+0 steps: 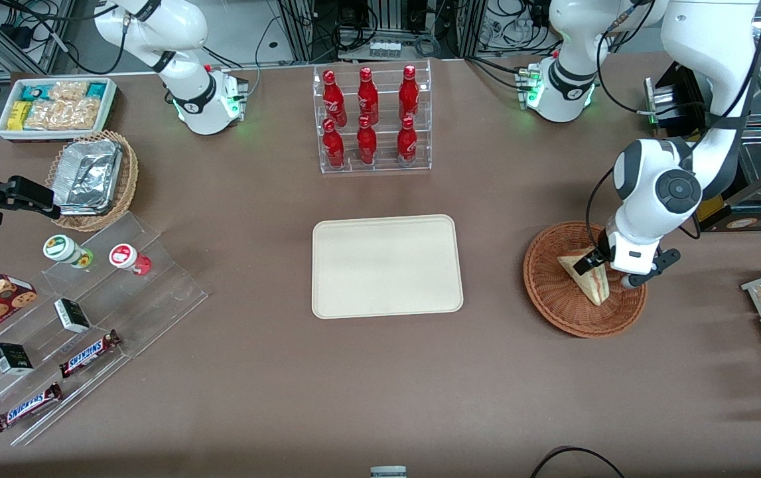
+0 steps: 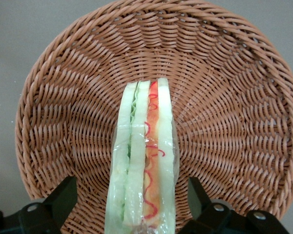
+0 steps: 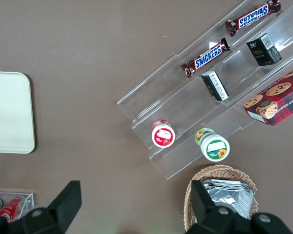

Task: Place sandwich from basket to tray
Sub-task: 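Lower the open left gripper and close it on the wrapped sandwich, then lift the sandwich out of the basket and carry it over the tray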

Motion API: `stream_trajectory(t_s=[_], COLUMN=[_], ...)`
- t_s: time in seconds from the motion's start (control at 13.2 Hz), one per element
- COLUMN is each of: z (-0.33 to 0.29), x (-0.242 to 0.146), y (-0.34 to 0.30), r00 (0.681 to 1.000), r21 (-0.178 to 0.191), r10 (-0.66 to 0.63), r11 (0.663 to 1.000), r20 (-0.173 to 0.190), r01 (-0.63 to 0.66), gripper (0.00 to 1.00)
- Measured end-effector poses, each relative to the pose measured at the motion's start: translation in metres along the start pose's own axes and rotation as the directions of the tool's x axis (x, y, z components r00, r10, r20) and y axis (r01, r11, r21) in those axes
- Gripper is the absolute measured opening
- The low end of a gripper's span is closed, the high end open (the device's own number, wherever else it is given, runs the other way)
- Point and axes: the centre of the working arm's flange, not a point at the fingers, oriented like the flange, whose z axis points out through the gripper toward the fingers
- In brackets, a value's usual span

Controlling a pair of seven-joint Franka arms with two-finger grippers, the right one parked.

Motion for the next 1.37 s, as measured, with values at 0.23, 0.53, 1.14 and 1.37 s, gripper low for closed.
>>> stream_trajectory(t_s=[0.23,0.53,1.14,1.37], z=[0.005,0.008,-0.002,-0.032], x=[-0.001,-0.003,-0.003,-0.005], y=[0.000,0.002,0.006,0.025], r00=[1.000,1.000,1.000,0.999], r21=[0.004,0.003,0.003,0.023], r10=[0.001,-0.004,-0.004,0.028], r11=[1.000,1.000,1.000,0.999], r20=[0.009,0.017,0.021,0.040], r01=[-0.001,0.004,0.004,-0.029], gripper=[0.99,0.61,0.22,0.15])
